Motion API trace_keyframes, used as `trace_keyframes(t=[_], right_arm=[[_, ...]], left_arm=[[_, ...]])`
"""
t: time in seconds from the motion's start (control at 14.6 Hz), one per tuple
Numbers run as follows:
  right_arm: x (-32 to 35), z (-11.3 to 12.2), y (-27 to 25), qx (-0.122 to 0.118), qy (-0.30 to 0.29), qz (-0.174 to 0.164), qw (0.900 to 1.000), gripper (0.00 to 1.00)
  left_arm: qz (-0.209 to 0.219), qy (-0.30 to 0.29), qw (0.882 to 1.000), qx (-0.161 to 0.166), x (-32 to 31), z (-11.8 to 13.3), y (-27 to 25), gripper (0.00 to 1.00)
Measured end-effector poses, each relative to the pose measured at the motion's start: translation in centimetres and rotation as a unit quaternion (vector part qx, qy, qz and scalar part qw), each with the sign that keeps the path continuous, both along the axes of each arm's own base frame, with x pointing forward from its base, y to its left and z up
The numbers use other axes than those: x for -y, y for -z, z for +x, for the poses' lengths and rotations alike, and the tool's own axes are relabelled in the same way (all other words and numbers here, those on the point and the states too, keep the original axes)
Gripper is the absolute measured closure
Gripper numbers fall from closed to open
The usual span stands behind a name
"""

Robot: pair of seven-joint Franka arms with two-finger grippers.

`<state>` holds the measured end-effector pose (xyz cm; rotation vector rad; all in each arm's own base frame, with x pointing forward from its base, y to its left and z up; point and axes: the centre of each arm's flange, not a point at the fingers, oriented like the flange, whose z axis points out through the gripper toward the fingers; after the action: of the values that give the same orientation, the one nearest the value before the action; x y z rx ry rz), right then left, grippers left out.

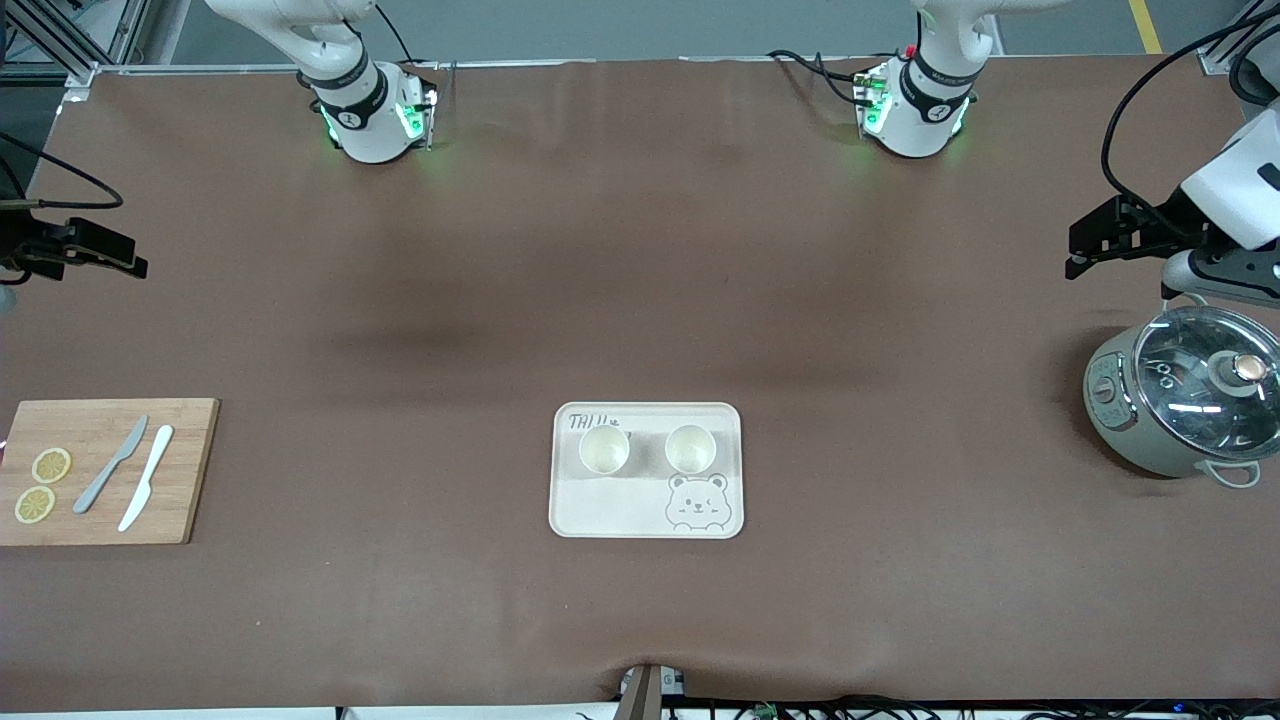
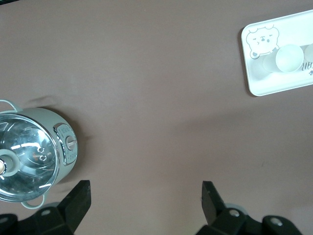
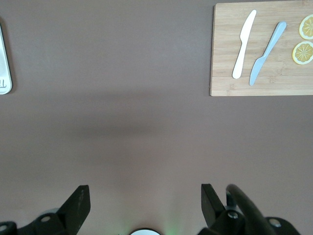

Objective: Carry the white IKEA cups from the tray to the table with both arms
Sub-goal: 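Reach the left gripper over the tray toward the nearer white cup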

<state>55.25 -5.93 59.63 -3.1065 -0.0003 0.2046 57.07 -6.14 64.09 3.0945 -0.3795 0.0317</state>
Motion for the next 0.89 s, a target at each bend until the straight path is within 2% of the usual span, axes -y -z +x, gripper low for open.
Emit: trace_keyframes(t=[0.34,0.55,0.89], right_arm=[[0.0,0.0,0.0,0.000,0.000,0.000,1.000,0.00],[-0.1,0.0,0.0,0.000,-0.001,0.000,1.000,0.00],[-0.5,0.1,0.0,0.000,0.003,0.000,1.000,0.00]], left_arm=[[-0.001,-0.002,1.000,-0.001,0.1,0.0,0.1,0.00],[-0.014,-0.040,0.999,-0.013,1.3,1.2,2.0,0.00],[-0.012,-0.049,0.999,-0.021,9.7,4.1,7.9,0.00]])
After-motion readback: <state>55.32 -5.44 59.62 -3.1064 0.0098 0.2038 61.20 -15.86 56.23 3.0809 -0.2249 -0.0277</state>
